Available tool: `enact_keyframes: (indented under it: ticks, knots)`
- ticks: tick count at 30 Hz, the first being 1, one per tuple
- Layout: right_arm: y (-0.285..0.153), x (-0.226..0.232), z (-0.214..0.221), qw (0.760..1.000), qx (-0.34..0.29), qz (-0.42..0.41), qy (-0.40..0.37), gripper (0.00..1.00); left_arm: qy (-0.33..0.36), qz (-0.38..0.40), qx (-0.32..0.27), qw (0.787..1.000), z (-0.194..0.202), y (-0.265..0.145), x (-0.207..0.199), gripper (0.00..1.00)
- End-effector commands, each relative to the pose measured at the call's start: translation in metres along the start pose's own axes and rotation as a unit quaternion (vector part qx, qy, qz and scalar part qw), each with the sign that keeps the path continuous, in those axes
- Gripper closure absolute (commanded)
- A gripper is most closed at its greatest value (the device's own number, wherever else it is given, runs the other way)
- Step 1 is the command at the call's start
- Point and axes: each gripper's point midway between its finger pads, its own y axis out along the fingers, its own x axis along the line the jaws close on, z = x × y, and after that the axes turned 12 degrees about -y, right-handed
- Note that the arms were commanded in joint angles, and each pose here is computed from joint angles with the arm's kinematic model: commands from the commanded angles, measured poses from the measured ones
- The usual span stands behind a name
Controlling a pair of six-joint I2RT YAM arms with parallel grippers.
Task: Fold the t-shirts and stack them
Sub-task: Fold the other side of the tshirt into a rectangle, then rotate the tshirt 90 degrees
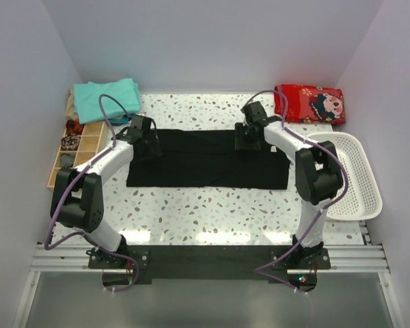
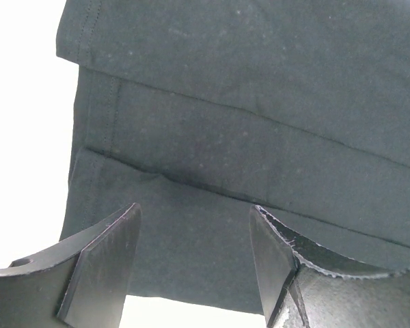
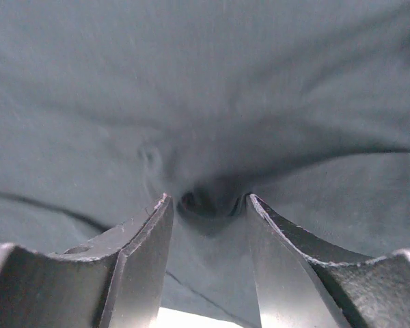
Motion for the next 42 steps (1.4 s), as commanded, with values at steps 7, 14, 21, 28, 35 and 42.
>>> enact_keyframes:
  ticks: [7,14,21,28,35,42]
  knots:
    - [-0.031,-0.025,-0.014,0.996,-0.047,0.08,-0.017,0.47,-0.002,0.011,-0.023,1.0,-0.017,-0.003,-0.006,0.31]
    - [-0.061,-0.045,-0.004,0.989,-0.078,0.128,0.004,0.44,-0.023,0.075,-0.065,0.995,-0.044,-0.006,-0.038,0.18]
    - [-0.061,-0.051,-0.005,0.99,-0.073,0.124,0.015,0.43,-0.023,0.116,-0.07,0.991,-0.058,0.017,-0.069,0.16]
    - [-0.035,-0.055,0.002,0.992,-0.052,0.114,0.032,0.43,-0.015,0.123,-0.054,0.991,-0.048,0.054,-0.078,0.16]
    - [-0.001,-0.058,-0.001,0.991,-0.029,0.121,0.04,0.43,-0.014,0.088,-0.012,0.996,-0.02,0.087,-0.064,0.16]
    - [0.054,-0.043,-0.005,0.996,0.022,0.081,0.035,0.44,-0.035,0.077,0.055,0.995,0.035,0.076,-0.049,0.18]
